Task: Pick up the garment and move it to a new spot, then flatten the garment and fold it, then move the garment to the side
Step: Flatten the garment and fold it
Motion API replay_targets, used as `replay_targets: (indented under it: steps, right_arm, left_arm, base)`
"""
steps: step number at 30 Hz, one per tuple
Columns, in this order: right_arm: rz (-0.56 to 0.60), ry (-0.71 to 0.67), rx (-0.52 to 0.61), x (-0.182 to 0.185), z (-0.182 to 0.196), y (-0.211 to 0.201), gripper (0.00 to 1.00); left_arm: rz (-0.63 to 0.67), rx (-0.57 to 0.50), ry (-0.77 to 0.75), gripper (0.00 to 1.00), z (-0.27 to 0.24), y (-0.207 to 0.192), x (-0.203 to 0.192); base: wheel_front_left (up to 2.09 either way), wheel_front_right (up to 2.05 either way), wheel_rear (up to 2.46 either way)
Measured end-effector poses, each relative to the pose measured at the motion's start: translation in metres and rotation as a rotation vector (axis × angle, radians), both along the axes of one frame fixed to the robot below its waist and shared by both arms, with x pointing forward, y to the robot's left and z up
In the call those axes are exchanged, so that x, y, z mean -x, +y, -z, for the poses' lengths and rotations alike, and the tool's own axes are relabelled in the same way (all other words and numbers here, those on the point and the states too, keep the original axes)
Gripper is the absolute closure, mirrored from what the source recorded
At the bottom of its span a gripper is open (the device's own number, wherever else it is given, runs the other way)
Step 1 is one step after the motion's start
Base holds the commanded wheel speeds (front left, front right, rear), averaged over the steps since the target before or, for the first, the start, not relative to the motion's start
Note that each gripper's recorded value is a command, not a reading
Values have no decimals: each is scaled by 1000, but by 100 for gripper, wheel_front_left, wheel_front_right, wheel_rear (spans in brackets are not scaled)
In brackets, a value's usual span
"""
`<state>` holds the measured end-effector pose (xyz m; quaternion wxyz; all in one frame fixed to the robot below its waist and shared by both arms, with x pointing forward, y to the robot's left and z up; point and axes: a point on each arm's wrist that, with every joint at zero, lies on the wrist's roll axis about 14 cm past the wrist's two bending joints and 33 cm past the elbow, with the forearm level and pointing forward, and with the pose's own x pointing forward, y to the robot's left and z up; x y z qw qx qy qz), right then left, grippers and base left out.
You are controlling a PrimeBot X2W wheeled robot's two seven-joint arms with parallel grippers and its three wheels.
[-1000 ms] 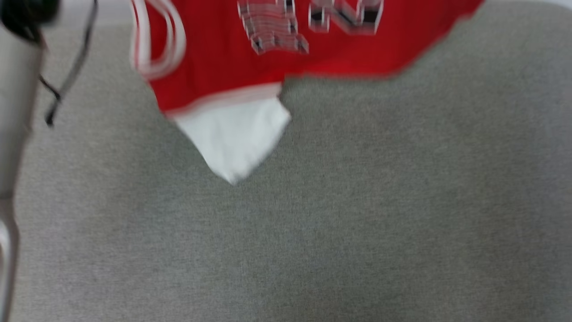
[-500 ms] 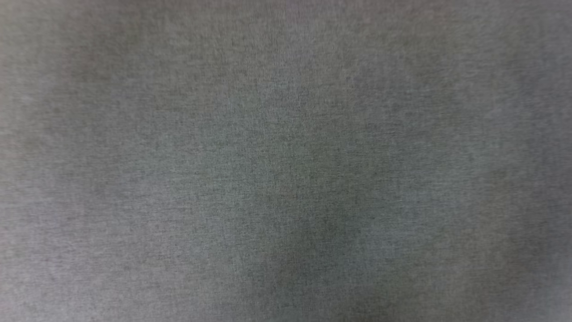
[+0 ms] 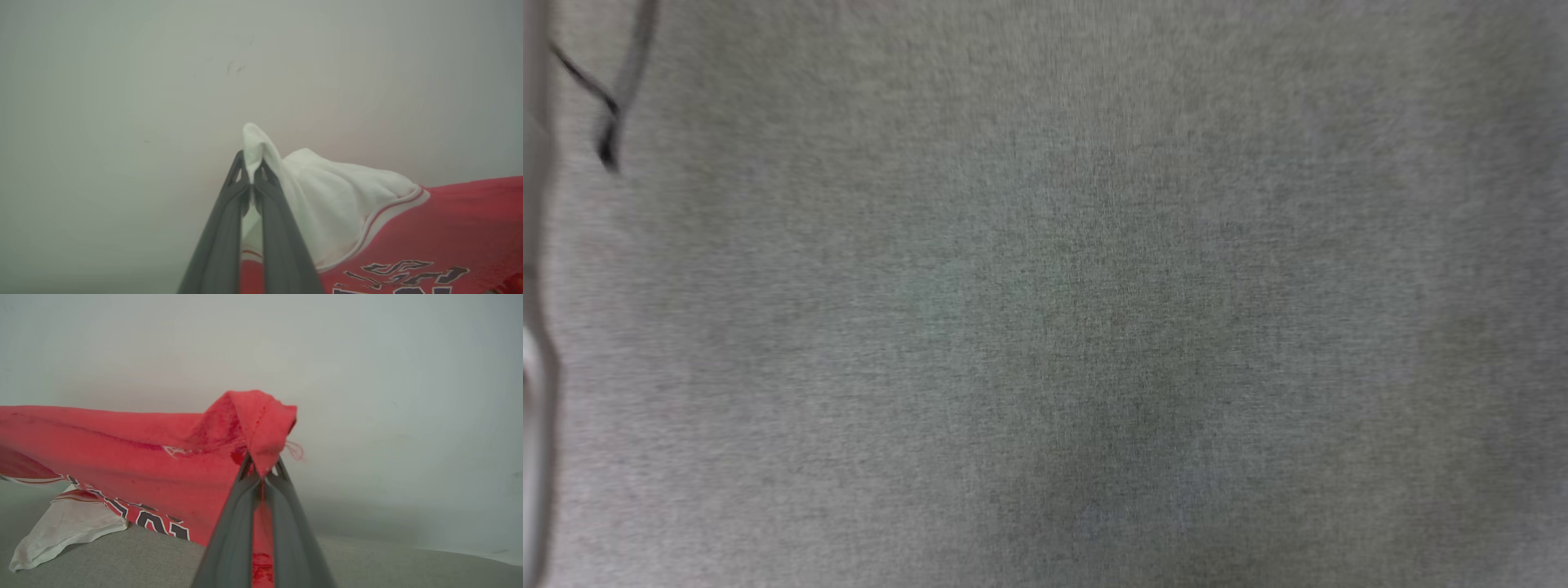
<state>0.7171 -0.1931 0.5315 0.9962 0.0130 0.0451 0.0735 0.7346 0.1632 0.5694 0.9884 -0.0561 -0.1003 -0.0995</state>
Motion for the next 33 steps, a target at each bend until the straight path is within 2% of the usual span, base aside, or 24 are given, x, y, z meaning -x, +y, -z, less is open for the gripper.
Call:
replay_targets:
  steps: [8, 15, 20, 28, 33]
  right_arm:
    - [-9, 128, -36, 70, 48, 4, 100]
    - [-48, 219, -41, 149, 72, 8, 100]
    - [-68, 262, -62, 203, 80, 9, 100]
    - [-81, 315, -101, 284, 92, 6, 100]
    - [-70, 323, -109, 321, 86, 0, 100]
  left_arm:
    - [-16, 62, 151, 100, 51, 14, 74]
    - [-96, 143, 290, 100, 100, 35, 178]
    - [-145, 139, 351, 100, 115, 47, 247]
    - [-203, 151, 386, 100, 97, 56, 328]
    - [-224, 158, 389, 100, 74, 55, 365]
  base:
    - [0, 0, 0]
    - [0, 0, 0]
    - [0, 0, 0]
    - [0, 0, 0]
    - [0, 0, 0]
